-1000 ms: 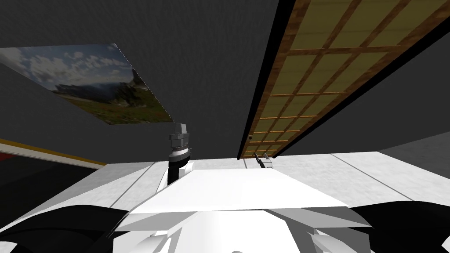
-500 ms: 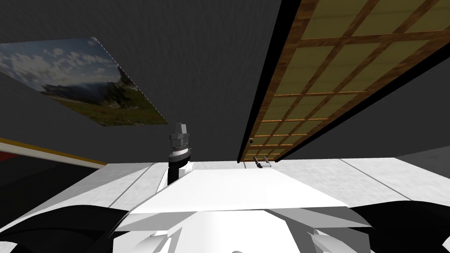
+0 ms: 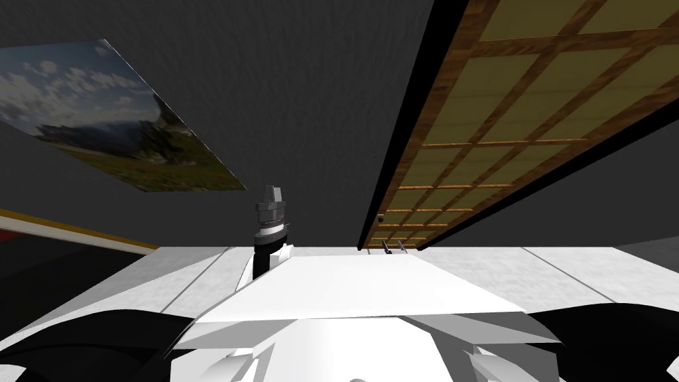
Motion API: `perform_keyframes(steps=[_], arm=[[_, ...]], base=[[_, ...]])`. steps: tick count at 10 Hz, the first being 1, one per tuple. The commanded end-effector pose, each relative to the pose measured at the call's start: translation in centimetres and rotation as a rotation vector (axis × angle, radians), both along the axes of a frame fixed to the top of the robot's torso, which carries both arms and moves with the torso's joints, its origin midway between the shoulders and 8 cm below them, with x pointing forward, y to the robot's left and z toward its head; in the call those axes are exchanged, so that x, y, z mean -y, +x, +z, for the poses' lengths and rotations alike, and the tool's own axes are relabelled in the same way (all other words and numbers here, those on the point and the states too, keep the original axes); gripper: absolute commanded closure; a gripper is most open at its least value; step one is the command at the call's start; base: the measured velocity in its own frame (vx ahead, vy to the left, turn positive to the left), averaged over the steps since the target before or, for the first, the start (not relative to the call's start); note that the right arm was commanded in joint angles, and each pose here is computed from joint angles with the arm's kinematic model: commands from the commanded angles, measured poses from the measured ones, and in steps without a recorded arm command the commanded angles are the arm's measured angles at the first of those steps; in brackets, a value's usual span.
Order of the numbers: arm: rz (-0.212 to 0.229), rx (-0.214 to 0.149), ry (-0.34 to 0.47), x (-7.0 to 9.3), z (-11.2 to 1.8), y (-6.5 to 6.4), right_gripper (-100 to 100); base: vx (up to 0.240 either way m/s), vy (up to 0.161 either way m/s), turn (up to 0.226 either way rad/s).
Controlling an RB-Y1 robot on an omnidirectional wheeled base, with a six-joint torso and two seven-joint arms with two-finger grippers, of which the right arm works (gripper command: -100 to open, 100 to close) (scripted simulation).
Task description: Pull the door open
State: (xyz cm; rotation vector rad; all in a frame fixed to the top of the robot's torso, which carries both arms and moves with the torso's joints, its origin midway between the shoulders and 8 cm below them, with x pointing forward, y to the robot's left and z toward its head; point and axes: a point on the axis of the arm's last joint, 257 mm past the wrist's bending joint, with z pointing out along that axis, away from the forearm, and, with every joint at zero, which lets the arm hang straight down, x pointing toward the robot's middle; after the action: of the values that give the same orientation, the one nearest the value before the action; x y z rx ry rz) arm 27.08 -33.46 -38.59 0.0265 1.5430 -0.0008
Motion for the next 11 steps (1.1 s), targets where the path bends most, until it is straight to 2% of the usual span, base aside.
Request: perform_keyframes(steps=[1, 2, 3, 4, 5, 7, 11], arm=[[-0.005, -0.016, -0.010, -0.2, -0.8, -0.5, -100], [-0.009, -0.028, -0.016, -0.4, -1.4, -0.9, -100], [-0.007, -0.021, -0.010, -0.3, -1.1, -0.7, -100], [-0.021, -0.026, -0.026, 1.6, -1.2, -0.7, -100], [-0.031, -0.028, -0.029, 2.5, -1.2, -0.6, -100], [-0.049, -0.029, -0.030, 3.9, -1.2, -0.4, -100], [-0.102, -0.027, -0.016, 6.7, -1.4, 0.0, -100]], base=[[0.076, -0.070, 0.022], [0.104, -0.086, 0.033], [0.051, -0.043, 0.013], [0.049, 0.088, 0.186], [0.100, 0.138, 0.180], [0.109, 0.095, 0.077], [0.165, -0.002, 0.106]])
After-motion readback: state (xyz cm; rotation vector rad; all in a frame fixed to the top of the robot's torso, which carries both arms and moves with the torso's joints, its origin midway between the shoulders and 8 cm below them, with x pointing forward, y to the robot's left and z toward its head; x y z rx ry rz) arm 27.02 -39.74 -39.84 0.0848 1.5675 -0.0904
